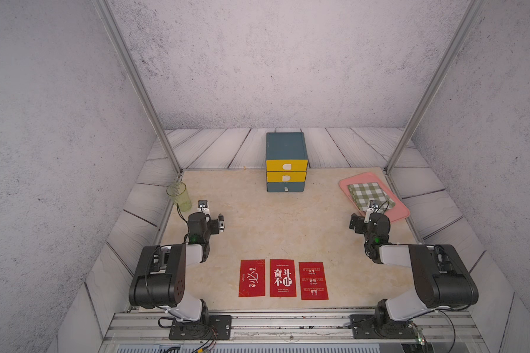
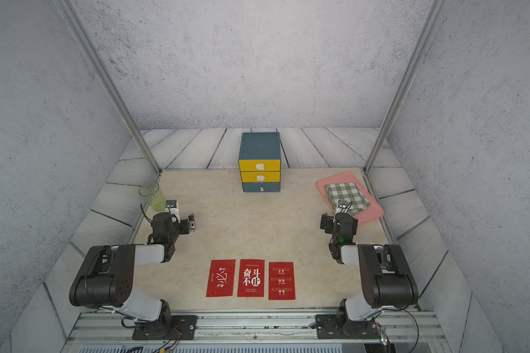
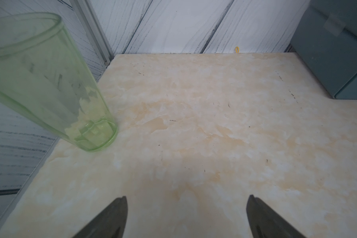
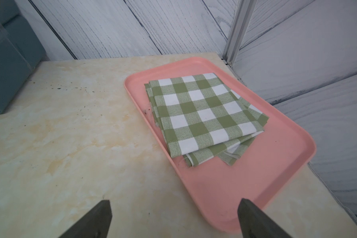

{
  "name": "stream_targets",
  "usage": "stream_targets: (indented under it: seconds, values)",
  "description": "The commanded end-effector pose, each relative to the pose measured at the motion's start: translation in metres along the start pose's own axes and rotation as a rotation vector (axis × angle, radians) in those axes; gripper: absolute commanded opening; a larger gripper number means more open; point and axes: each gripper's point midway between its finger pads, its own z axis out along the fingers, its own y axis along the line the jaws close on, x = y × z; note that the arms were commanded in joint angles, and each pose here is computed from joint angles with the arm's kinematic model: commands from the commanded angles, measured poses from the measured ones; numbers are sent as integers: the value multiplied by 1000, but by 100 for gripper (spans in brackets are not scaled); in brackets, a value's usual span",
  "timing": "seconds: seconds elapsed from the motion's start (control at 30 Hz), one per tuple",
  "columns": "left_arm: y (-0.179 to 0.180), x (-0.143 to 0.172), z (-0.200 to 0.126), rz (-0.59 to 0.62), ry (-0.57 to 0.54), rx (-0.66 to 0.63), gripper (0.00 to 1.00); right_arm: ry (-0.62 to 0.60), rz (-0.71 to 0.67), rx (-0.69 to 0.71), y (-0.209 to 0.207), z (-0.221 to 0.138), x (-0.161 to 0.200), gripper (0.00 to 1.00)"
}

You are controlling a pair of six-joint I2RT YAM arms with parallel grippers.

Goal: Take the postcards out of the drawer
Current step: Reset both arms

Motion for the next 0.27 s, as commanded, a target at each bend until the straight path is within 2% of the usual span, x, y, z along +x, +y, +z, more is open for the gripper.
stream_targets:
  seconds: [0.0,0.23]
  values:
    - [1,-13,0,6,-27,3,96,-19,-5,3,0,2,-6,99]
    - [1,-13,-1,6,-30,2,96,-19,-4,2,0,2,-6,99]
